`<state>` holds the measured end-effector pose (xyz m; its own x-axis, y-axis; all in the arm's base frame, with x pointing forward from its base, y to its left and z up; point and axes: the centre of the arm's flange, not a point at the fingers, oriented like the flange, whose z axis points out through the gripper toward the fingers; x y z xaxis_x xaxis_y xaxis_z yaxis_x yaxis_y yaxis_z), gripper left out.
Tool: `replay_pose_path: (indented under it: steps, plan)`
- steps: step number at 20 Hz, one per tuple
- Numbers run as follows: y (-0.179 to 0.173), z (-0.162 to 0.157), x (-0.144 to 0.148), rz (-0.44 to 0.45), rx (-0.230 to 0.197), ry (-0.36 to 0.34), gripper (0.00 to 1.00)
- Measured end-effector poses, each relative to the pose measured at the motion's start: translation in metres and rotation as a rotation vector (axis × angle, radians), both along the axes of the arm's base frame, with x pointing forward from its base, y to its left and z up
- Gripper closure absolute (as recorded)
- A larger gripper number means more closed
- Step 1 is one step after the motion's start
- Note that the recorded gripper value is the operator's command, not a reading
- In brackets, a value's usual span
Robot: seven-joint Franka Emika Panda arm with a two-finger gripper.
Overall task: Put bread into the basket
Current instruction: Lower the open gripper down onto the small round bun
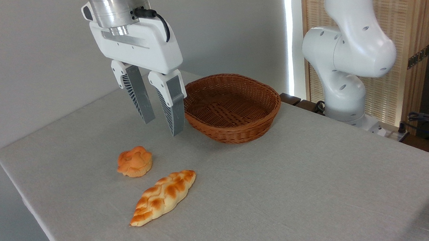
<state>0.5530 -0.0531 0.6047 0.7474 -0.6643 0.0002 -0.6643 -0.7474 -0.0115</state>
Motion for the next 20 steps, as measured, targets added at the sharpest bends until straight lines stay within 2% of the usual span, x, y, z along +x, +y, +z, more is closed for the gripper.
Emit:
replay_pose_path:
  steps: [4,10,12,16,20]
  plan:
    - [-0.002,-0.003,0.001,0.000,-0.011,0.007,0.00]
    - [-0.024,-0.034,0.011,-0.016,-0.085,0.026,0.00]
    - [-0.041,-0.056,0.015,-0.025,-0.108,0.013,0.00]
    - [-0.072,-0.083,0.015,-0.028,-0.115,0.002,0.00]
    - [-0.110,-0.117,0.014,-0.058,-0.122,0.032,0.00]
